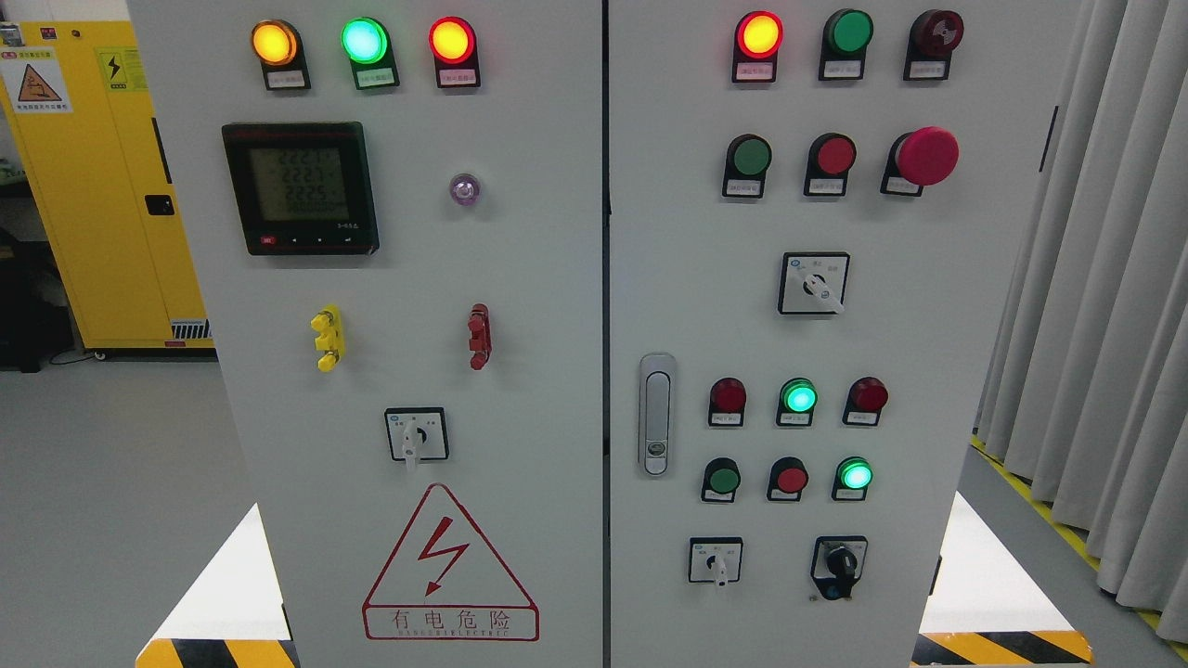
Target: Turn on light switch 1
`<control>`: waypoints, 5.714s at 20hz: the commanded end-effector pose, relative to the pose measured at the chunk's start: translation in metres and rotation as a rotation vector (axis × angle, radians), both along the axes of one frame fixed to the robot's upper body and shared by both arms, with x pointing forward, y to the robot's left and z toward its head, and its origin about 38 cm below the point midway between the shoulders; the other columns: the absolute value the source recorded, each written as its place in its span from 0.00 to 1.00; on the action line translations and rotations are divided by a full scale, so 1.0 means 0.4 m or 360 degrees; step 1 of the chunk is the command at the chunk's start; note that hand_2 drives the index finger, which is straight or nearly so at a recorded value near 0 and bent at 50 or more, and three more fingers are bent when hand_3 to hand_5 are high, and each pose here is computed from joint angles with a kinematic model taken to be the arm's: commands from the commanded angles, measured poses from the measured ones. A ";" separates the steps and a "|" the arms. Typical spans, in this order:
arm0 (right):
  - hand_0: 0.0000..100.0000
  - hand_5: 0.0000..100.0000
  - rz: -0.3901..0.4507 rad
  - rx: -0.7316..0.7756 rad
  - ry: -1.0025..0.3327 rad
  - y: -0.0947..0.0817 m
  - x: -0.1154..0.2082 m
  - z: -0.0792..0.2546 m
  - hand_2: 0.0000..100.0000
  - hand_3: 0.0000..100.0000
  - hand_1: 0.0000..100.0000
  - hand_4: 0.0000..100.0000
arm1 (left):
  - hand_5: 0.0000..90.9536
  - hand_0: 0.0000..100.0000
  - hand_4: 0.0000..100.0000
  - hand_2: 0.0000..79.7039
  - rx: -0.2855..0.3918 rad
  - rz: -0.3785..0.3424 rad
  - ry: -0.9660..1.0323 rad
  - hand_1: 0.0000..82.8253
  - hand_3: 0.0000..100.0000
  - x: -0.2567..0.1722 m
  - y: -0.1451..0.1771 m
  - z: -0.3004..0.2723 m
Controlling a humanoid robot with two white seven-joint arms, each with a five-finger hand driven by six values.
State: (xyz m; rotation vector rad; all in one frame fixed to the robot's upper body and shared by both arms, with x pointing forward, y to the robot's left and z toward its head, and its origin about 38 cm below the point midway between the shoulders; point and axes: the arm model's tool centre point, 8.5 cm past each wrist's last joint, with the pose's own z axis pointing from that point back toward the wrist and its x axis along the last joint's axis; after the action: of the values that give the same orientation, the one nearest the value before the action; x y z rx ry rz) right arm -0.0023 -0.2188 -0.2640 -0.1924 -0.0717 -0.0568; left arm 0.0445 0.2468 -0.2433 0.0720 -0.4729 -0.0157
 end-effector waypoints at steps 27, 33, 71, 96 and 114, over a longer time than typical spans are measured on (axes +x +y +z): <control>0.00 0.00 0.0000 0.0001 -0.0001 0.000 0.000 0.000 0.04 0.00 0.50 0.00 | 0.84 0.11 0.81 0.72 0.0008 0.0125 -0.2183 0.75 0.84 0.541 -0.011 0.933; 0.00 0.00 0.0000 0.0001 -0.0001 0.000 0.000 0.000 0.04 0.00 0.50 0.00 | 0.86 0.14 0.82 0.75 0.0061 0.0218 -0.2183 0.76 0.87 0.619 -0.015 0.994; 0.00 0.00 0.0000 0.0001 -0.0001 0.000 0.000 0.000 0.04 0.00 0.50 0.00 | 0.89 0.14 0.80 0.76 0.0233 0.0359 -0.2051 0.85 0.93 0.854 -0.088 1.249; 0.00 0.00 0.0000 0.0001 -0.0001 0.000 0.000 0.000 0.04 0.00 0.50 0.00 | 0.90 0.12 0.80 0.75 0.0270 0.0401 -0.2032 0.82 0.94 0.892 -0.092 1.305; 0.00 0.00 0.0000 0.0001 -0.0001 0.000 0.000 0.000 0.04 0.00 0.50 0.00 | 0.90 0.14 0.80 0.71 0.0291 0.0396 -0.2011 0.80 0.94 0.920 -0.099 1.316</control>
State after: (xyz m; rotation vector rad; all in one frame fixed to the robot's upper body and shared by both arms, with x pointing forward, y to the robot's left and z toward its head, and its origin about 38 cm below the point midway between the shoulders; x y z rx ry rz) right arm -0.0023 -0.2188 -0.2640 -0.1924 -0.0717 -0.0569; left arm 0.4077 0.2082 0.2840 0.3199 -1.7302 0.2492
